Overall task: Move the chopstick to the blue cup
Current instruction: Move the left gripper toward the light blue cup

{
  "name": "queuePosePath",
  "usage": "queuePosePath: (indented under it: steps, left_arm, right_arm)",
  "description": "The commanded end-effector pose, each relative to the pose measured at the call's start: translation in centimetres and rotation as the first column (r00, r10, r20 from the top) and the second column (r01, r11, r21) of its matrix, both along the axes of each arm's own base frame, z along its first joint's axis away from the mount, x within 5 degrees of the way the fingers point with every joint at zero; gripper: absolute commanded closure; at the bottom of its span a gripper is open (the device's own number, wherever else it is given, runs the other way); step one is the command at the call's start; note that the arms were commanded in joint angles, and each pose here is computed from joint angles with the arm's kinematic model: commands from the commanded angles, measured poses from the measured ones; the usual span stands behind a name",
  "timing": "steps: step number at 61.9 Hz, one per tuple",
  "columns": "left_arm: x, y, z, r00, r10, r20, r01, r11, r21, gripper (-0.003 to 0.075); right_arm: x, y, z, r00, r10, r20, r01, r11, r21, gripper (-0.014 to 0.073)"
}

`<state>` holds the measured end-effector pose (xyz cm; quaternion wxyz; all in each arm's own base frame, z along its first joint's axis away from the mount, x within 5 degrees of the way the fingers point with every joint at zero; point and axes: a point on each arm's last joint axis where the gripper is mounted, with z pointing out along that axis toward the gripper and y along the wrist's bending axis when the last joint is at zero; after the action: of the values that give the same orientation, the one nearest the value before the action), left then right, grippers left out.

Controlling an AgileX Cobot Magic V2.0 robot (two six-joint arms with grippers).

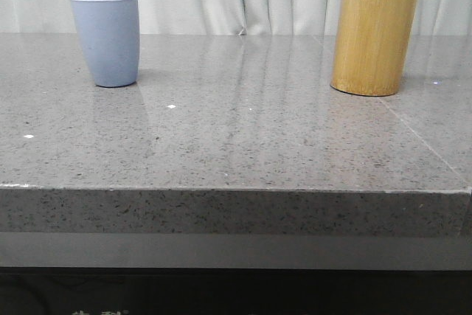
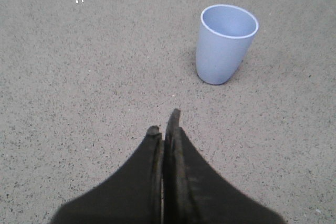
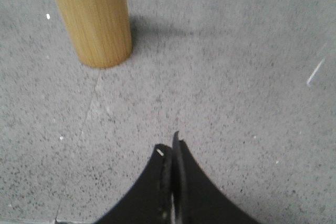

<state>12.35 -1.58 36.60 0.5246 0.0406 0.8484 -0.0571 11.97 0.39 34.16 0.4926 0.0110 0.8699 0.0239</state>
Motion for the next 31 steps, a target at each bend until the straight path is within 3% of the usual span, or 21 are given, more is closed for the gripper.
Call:
queuePosePath:
  steps: [1,7,15,20,24,31]
  left_arm:
    - [0.8,0.0,1.2,0.997,0.008,0.082,-0.007,1.0,-0.017,0.0733]
    - [1.4,0.0,1.2,0.995,0.012,0.097,-0.01,1.0,-0.017,0.0649]
    - [1.9,0.0,1.4,0.991,0.018,0.131,-0.015,1.0,-0.02,0.0382]
    - [2.6,-0.1,1.6,0.991,0.019,0.131,-0.015,0.999,-0.03,0.0236]
    - [3.2,-0.3,1.9,0.994,0.012,0.108,-0.007,0.999,-0.052,0.0202]
    - [4.9,-1.2,3.0,0.995,-0.048,0.093,0.052,0.998,-0.04,0.0206]
  right_arm:
    - [0.9,-0.1,1.0,0.999,-0.003,0.054,0.004,1.0,-0.016,0.0638]
    - [1.2,-0.1,0.8,0.999,-0.003,0.037,0.004,1.0,-0.016,0.0479]
    - [1.2,-0.1,0.8,1.0,-0.003,0.03,0.003,1.0,-0.017,0.0146]
    - [1.2,-0.1,0.8,1.0,-0.002,0.028,0.002,1.0,-0.011,0.0015]
    - [1.2,-0.1,0.7,1.0,-0.002,0.024,0.002,1.0,-0.011,-0.0013]
    - [1.1,0.0,0.6,1.0,-0.001,0.01,0.002,1.0,-0.009,-0.0006]
